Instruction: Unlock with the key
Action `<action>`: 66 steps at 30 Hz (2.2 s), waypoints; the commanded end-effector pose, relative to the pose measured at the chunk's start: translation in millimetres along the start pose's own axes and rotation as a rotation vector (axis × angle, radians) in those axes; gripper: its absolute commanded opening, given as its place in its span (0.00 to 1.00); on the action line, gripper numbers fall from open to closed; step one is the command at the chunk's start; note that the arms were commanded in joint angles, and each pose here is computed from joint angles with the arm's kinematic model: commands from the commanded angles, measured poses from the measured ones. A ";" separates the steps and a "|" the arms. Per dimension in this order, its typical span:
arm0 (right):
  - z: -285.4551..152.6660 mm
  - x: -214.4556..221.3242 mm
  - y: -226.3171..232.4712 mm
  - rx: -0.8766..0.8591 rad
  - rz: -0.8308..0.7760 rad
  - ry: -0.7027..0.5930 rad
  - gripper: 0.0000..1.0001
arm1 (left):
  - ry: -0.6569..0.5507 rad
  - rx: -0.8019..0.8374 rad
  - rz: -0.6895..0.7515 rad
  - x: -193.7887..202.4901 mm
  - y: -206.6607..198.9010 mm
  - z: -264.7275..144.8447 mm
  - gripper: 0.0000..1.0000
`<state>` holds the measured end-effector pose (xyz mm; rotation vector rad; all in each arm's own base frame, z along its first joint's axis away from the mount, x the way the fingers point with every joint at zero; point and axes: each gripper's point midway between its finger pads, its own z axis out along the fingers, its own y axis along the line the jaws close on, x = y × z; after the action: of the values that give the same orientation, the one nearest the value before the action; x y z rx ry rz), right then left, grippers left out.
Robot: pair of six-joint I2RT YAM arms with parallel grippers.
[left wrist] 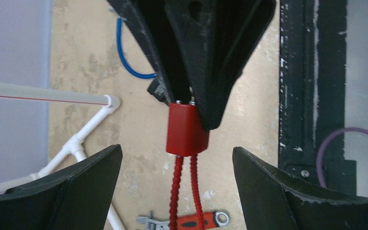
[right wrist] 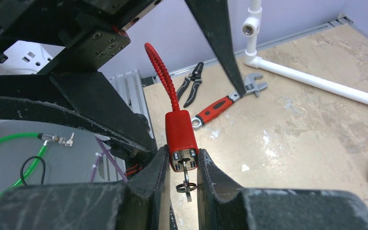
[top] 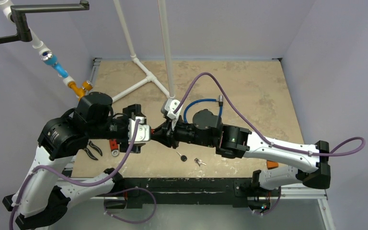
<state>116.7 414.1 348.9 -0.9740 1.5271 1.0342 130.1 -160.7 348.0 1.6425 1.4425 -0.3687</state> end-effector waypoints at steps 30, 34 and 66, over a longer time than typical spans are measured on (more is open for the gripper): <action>7.2 -47.7 20.0 -0.040 -0.044 -0.095 0.00 | -0.058 0.170 -0.090 -11.0 -28.6 7.6 0.15; 5.3 -47.8 23.8 -0.057 -0.039 -0.090 0.00 | -0.048 0.160 -0.110 -6.7 -28.7 11.1 0.00; -44.4 -54.6 25.5 -0.084 -0.084 -0.068 0.55 | -0.036 0.101 -0.160 1.5 -27.2 11.4 0.00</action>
<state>94.6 384.5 402.6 -0.9933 1.4261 1.0692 111.3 -162.1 315.8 1.6480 1.5911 -0.5151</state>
